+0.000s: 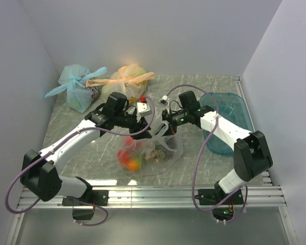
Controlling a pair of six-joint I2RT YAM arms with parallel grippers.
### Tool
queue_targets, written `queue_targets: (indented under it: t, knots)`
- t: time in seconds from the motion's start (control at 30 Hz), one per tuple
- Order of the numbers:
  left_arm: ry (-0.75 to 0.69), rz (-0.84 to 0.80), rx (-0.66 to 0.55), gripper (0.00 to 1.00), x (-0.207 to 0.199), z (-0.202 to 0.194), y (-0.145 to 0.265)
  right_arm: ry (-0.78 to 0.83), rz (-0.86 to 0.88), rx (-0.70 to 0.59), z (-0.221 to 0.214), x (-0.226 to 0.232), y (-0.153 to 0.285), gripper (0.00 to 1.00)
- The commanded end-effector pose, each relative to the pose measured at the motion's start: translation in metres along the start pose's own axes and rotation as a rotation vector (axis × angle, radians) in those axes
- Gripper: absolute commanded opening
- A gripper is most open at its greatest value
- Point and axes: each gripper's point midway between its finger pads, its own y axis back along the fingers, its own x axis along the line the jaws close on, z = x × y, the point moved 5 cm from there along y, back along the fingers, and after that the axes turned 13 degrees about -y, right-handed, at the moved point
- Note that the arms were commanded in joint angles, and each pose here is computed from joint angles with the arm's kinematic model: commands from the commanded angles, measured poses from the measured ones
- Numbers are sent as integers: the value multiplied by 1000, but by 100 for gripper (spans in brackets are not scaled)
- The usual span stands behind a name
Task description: Place the fake fruits into the plastic bag and tie a complex knot
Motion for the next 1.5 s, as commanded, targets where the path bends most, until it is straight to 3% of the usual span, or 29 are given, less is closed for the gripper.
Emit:
queue_targets:
  t: [0.0,0.23,0.33,0.37,0.5,0.63,0.7,0.73,0.77,0.97,1.1,1.13,1.2,1.23,1.47]
  knots:
    - [48,-26,-24,52,6,-2,-12,41,30,-8,12,6,3,0]
    - [28,-49,-36,52,12,-1,-23,46,24,-15,19,6,3,0]
    - [66,-25,-42,34,22,2,-26,55,30,2,14,7,4,0]
    - [75,-23,-52,24,24,3,-25,53,26,11,11,7,5,0]
    - [129,-5,-104,5,32,7,-16,91,20,31,4,5,6,12]
    - [145,-1,-105,1,33,5,-17,107,40,38,3,8,7,34]
    - [161,4,-113,0,35,5,-19,114,52,37,4,10,6,39]
    - [154,-3,-120,1,35,7,-19,117,53,34,6,11,7,40]
    - [153,-2,-122,0,36,7,-20,113,56,36,7,10,6,49]
    - [144,-41,-129,1,30,10,-30,65,71,15,17,7,0,48]
    - [143,-61,-131,2,25,12,-33,41,87,9,22,4,-5,34]
    - [145,-62,-128,4,24,11,-33,40,91,11,22,3,-5,20]
    - [142,-51,-124,6,24,12,-31,51,82,19,20,1,-5,6]
    - [135,-41,-118,9,25,14,-29,58,80,22,19,0,-4,0]
    - [112,103,-78,49,47,30,31,113,61,49,13,4,3,0]
